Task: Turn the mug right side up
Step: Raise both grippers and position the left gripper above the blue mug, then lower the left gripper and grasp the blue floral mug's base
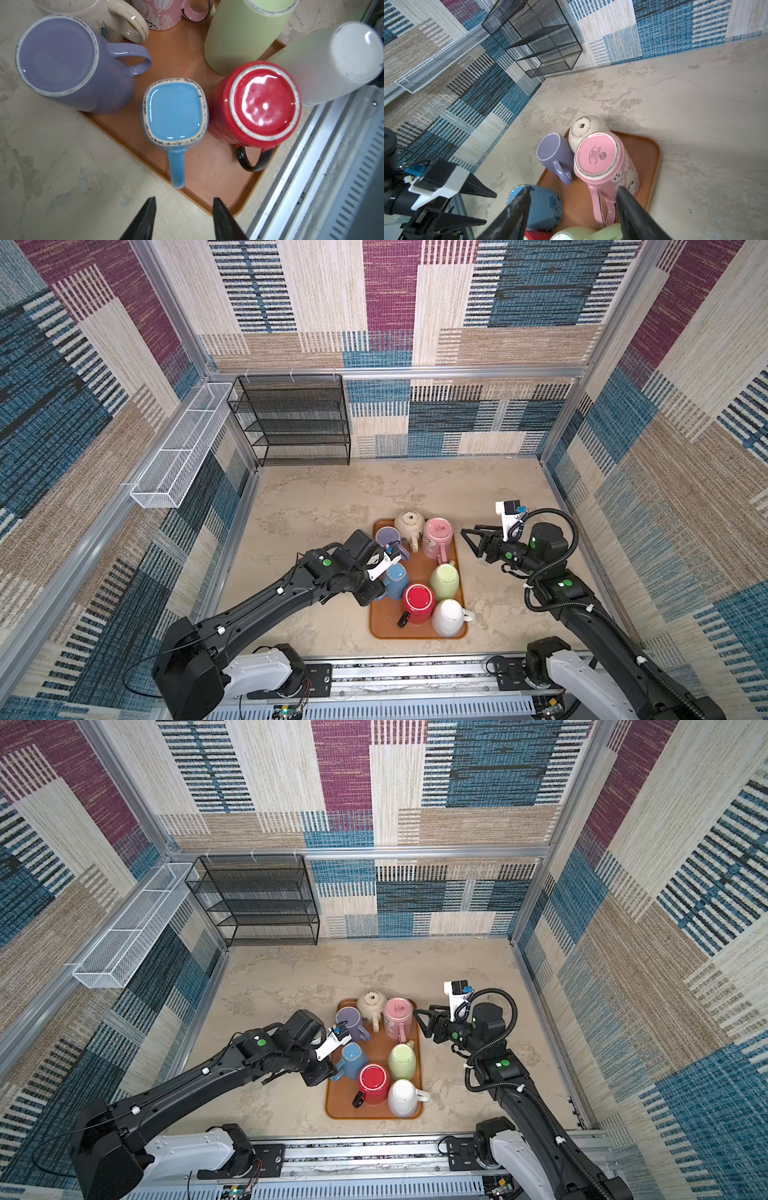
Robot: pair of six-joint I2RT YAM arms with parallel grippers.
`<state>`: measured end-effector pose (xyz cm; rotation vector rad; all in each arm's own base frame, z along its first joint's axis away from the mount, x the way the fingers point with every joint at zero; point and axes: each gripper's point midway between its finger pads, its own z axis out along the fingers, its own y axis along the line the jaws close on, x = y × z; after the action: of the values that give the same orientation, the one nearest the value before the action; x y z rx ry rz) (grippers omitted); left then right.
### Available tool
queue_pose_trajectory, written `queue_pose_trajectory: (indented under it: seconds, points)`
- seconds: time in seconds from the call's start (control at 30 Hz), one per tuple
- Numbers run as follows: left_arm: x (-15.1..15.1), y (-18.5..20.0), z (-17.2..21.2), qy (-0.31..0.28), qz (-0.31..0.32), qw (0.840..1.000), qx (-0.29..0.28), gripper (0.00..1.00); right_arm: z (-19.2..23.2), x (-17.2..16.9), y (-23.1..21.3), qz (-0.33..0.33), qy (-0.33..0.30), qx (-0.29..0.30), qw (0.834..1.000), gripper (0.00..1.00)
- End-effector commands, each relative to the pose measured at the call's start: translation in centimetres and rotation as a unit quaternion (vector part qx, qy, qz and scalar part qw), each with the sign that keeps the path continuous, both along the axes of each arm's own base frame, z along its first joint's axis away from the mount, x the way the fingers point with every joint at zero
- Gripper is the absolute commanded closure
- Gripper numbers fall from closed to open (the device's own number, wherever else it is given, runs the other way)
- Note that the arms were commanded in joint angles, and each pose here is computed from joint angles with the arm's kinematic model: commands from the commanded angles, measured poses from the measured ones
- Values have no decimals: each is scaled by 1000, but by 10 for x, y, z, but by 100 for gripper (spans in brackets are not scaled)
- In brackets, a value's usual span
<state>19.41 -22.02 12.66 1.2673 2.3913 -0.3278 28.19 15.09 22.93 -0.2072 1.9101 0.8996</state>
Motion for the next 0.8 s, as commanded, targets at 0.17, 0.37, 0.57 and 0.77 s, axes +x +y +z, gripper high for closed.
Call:
queue_pose_trajectory:
  seconds: [0.17,0.37,0.57,0.77]
  points:
    - [12,-2,-11,-17,10,1000,21,50,7,-3,5,17,-15,10,1000,31]
    - [20,-4,-15,-24,25,999,22,51,3,-4,6,20,-14,10,1000,31]
    - [24,-10,-20,-20,29,999,20,53,2,-2,7,23,-14,9,1000,31]
    - [26,-13,-24,-14,31,999,27,55,0,-2,7,23,-10,9,1000,31]
